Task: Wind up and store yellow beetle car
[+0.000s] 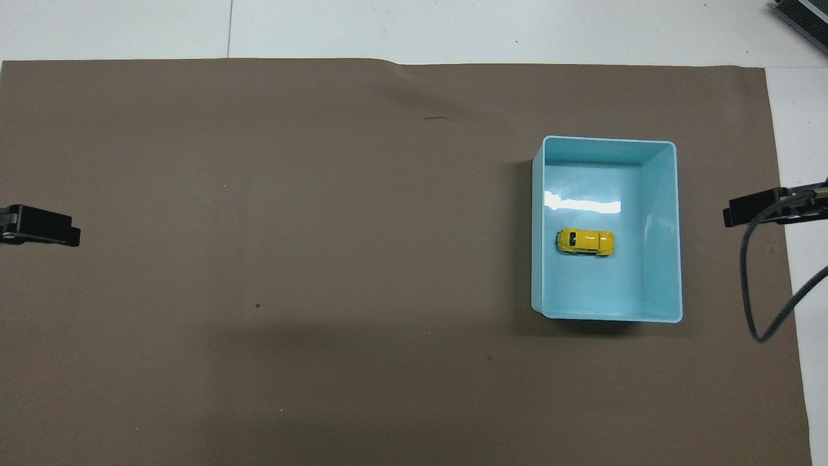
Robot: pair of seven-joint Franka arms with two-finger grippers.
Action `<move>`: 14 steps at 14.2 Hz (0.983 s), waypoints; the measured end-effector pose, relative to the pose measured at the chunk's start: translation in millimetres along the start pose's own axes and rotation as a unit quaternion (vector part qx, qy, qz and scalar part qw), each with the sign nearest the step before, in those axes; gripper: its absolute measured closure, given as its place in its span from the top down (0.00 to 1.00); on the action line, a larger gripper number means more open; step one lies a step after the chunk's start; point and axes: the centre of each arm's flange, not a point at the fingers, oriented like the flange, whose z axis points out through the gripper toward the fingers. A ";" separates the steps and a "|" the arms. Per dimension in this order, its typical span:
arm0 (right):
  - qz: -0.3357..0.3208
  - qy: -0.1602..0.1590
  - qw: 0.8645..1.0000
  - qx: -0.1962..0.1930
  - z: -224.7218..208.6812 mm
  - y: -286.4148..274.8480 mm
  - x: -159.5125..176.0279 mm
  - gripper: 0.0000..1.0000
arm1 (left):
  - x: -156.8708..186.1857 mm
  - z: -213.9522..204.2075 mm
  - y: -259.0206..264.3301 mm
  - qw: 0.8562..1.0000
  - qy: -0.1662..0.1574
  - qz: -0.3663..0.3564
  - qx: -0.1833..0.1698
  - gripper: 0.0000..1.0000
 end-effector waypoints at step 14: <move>-0.001 0.004 1.000 0.002 -2.9 -1.1 0.2 1.00 | 0.0 0.0 0.0 1.000 0.000 0.000 0.000 1.00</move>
